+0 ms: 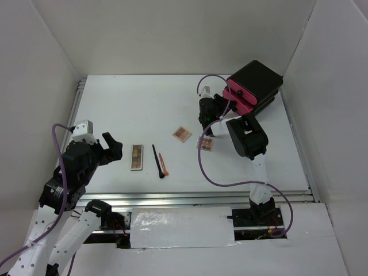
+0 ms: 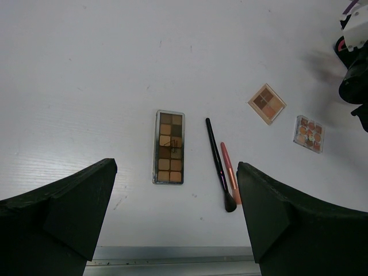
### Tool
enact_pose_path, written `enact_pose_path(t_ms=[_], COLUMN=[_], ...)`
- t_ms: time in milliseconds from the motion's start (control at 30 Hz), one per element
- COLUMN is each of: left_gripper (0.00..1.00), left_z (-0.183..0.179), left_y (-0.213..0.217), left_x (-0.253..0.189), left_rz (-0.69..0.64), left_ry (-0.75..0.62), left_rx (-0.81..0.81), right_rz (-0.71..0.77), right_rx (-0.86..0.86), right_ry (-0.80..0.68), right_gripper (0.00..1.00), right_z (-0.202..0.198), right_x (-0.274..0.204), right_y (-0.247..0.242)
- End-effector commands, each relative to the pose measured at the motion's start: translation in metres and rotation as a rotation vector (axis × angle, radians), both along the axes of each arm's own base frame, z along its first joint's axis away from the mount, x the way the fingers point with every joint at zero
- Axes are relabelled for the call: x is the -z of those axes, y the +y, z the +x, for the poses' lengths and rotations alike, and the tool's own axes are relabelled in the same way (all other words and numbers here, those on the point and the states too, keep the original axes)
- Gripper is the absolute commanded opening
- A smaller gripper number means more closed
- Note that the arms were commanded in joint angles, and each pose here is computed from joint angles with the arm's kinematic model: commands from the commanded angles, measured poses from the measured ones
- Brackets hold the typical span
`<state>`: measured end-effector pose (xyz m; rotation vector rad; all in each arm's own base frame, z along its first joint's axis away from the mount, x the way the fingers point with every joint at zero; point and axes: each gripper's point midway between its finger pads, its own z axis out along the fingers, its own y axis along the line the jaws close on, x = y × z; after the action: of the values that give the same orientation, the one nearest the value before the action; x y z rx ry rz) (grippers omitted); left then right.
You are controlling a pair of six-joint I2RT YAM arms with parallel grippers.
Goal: Organize the makeup
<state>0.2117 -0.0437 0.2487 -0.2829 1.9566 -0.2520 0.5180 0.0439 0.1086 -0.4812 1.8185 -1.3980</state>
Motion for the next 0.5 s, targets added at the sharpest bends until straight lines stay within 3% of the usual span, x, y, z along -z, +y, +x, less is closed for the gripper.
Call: enact_pose_path(t_ms=[0, 467], left_gripper=[0.99, 0.99], left_z=[0.003, 0.001], left_y=[-0.002, 0.000], left_x=[-0.011, -0.014], left_rz=[-0.003, -0.009], left_ry=[-0.048, -0.062], left_rx=[0.009, 0.006], right_rz=[0.038, 0.070], right_rx=[-0.006, -0.043], right_ry=[-0.098, -0.059], right_gripper=[0.33, 0.33], right_z=[-0.005, -0.028], right_x=[-0.019, -0.012], right_y=[0.016, 0.045])
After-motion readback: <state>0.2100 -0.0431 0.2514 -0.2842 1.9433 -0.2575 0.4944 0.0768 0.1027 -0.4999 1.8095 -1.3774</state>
